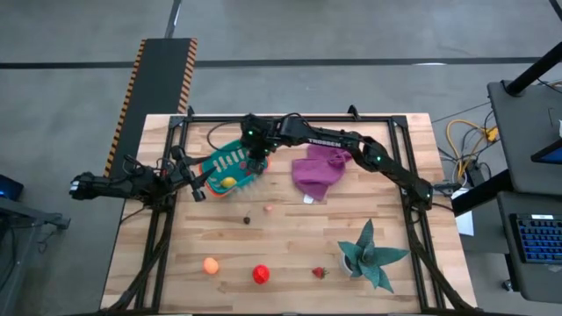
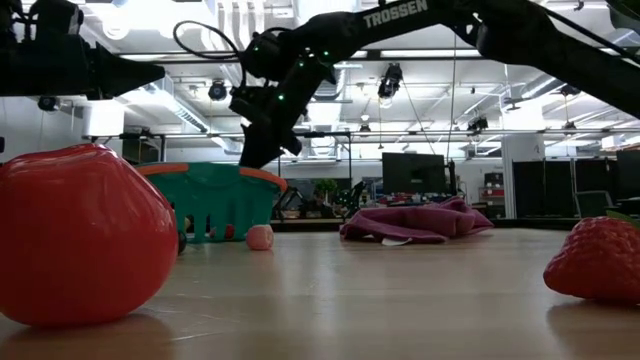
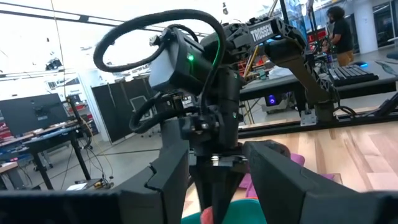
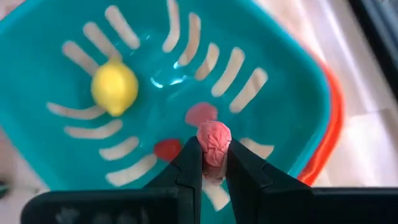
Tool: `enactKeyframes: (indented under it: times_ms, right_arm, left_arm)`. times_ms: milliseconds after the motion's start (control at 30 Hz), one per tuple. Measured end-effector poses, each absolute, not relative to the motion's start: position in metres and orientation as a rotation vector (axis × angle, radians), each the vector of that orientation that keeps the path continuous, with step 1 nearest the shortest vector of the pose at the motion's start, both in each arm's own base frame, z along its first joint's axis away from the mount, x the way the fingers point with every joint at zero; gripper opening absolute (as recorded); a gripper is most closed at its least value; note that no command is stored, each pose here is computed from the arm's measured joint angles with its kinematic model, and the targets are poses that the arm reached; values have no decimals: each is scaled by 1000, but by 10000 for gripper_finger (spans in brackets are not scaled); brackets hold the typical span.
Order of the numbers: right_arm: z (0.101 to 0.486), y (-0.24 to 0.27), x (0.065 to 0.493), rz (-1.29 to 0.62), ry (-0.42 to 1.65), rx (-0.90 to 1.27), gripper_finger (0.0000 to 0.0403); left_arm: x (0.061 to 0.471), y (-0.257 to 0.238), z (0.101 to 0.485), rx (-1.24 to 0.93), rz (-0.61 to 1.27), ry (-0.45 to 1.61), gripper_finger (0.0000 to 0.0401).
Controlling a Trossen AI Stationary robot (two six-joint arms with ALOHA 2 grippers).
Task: Pick and placing Produce into tupperware
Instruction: Put the pink peach into the blue basket, then put the red strawberry into the blue basket
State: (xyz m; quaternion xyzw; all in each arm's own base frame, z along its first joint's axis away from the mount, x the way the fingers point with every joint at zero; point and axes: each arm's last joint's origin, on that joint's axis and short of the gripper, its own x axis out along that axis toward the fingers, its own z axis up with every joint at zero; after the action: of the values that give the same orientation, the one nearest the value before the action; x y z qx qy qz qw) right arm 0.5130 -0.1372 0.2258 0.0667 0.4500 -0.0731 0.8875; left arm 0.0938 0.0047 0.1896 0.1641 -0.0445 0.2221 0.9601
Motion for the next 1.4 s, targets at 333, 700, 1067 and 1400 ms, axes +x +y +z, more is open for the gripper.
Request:
enactKeyframes:
  times_ms: [333,700,1067,1400]
  right_arm:
    - [222,-127,510,-130,1001,185,73]
    - [226,-126,510,-135,988,206,185]
    - [307,-88,488,110,834,235,201]
    - [420,5,417,215,681,35,194]
  left_arm:
    - [94,5,190,333,450,-91,151]
    - [94,5,190,334,450,-90,151]
    - [94,5,189,335,450,-88,151]
    - [94,5,188,339,447,-76,151]
